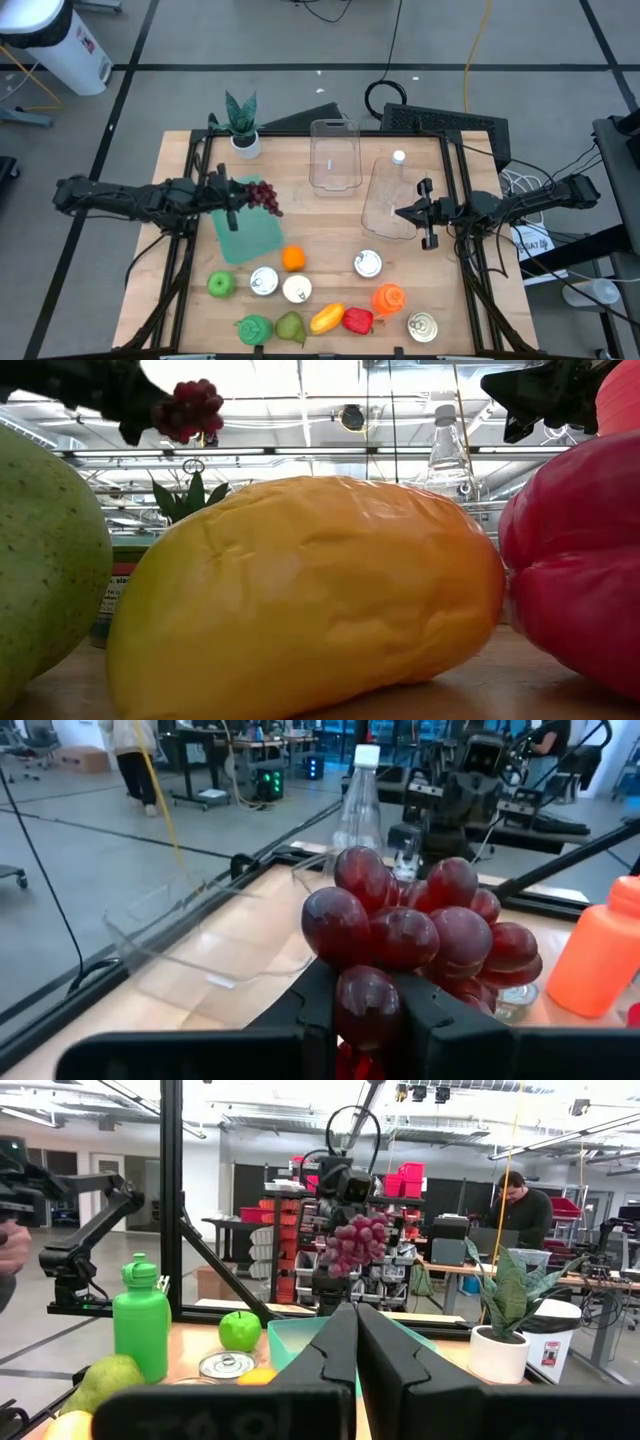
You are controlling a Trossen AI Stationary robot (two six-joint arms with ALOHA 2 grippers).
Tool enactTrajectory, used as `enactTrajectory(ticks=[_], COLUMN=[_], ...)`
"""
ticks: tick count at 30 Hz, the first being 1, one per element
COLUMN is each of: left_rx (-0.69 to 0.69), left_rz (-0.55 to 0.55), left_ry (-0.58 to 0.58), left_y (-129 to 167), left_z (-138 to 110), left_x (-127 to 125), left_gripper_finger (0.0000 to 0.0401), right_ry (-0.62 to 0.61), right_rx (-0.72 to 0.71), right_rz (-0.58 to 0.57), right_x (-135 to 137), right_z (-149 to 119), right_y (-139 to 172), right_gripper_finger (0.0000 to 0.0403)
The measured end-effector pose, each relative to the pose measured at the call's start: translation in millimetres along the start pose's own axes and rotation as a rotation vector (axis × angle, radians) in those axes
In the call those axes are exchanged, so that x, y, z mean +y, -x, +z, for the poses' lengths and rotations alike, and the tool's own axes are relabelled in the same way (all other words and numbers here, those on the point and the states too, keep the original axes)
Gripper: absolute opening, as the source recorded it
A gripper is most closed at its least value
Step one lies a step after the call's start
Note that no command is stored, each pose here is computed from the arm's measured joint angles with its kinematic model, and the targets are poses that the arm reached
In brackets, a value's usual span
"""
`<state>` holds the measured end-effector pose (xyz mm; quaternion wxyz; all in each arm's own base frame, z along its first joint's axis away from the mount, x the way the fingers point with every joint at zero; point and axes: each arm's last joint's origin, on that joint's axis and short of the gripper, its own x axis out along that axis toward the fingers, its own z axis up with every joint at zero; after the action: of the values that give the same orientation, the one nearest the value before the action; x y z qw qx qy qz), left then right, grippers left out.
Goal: Pick & Place Food Item
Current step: Put the bunch of grapes into the left transparent bin
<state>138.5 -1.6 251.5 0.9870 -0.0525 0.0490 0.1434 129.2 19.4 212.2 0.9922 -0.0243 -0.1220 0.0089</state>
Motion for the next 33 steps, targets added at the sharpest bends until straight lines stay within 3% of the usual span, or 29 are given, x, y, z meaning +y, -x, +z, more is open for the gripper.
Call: enactTrajectory(ticks=[13, 20, 27, 33], left_rx=[-0.095, -0.073, -0.092, 0.013], left_rz=[-0.007, 0.015, 0.039, 0.197], left_ry=[0.026, 0.106, 0.116, 0.04], left_y=[6.2, 3.6, -9.3, -48.7], left_z=[-47.3, -54.3, -5.8, 55.3], left_x=[9.5, 13.2, 6.4, -0.5], left_gripper_finger=[0.0051, 0.0051, 0.0051, 0.0051], right_ry=[0.0, 0.0, -0.001, 0.005], right_rx=[0.003, 0.003, -0.003, -0.003], right_rz=[-0.001, -0.002, -0.006, -0.006], right_x=[0.0, 0.0, -0.2, -0.2], right_z=[-0.3, -0.3, 0.3, 0.3], right_y=[0.0, 0.0, 0.0, 0.0], right_gripper_finger=[0.0, 0.0, 0.0, 0.0])
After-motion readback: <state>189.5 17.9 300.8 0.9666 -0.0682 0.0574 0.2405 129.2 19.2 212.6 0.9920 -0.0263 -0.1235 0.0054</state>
